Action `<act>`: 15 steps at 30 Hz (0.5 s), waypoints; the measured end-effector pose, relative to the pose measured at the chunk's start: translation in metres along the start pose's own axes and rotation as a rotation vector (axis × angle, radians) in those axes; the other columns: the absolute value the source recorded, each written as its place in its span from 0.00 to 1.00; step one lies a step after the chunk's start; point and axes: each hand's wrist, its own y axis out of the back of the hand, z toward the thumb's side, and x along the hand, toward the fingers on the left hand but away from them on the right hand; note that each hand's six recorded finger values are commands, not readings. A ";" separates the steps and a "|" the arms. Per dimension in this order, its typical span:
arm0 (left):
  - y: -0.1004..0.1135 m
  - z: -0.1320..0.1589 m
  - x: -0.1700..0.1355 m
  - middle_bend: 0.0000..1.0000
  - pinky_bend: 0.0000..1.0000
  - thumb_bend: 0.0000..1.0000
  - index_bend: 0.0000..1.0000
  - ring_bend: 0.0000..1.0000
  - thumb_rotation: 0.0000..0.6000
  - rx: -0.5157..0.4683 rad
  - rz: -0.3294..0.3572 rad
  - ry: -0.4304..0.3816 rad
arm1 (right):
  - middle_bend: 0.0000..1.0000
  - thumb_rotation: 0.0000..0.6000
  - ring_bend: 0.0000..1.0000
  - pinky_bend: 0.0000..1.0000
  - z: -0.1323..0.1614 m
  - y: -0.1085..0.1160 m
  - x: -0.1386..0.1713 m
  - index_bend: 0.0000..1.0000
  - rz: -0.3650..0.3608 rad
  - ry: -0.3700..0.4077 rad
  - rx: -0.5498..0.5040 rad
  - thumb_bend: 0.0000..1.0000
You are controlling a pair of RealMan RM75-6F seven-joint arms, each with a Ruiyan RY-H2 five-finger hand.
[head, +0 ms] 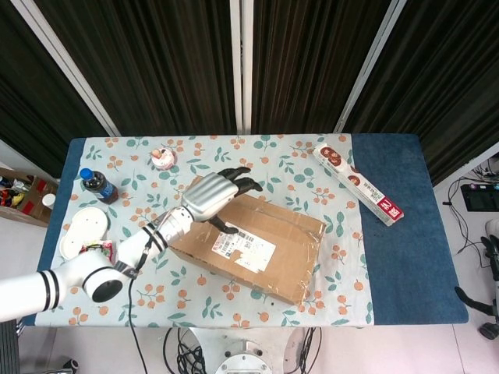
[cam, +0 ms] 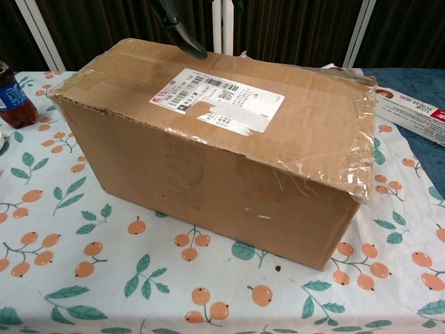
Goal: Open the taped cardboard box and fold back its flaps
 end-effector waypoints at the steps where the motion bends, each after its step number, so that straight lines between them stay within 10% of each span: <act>1: -0.001 -0.001 0.002 0.23 0.17 0.00 0.22 0.08 0.92 0.002 -0.005 0.005 | 0.00 1.00 0.00 0.00 0.000 0.000 0.000 0.00 -0.001 0.001 -0.002 0.09; 15: -0.013 -0.008 0.011 0.33 0.17 0.00 0.29 0.08 0.73 0.002 -0.092 0.040 | 0.00 1.00 0.00 0.00 -0.003 -0.003 -0.004 0.00 -0.006 0.001 -0.013 0.09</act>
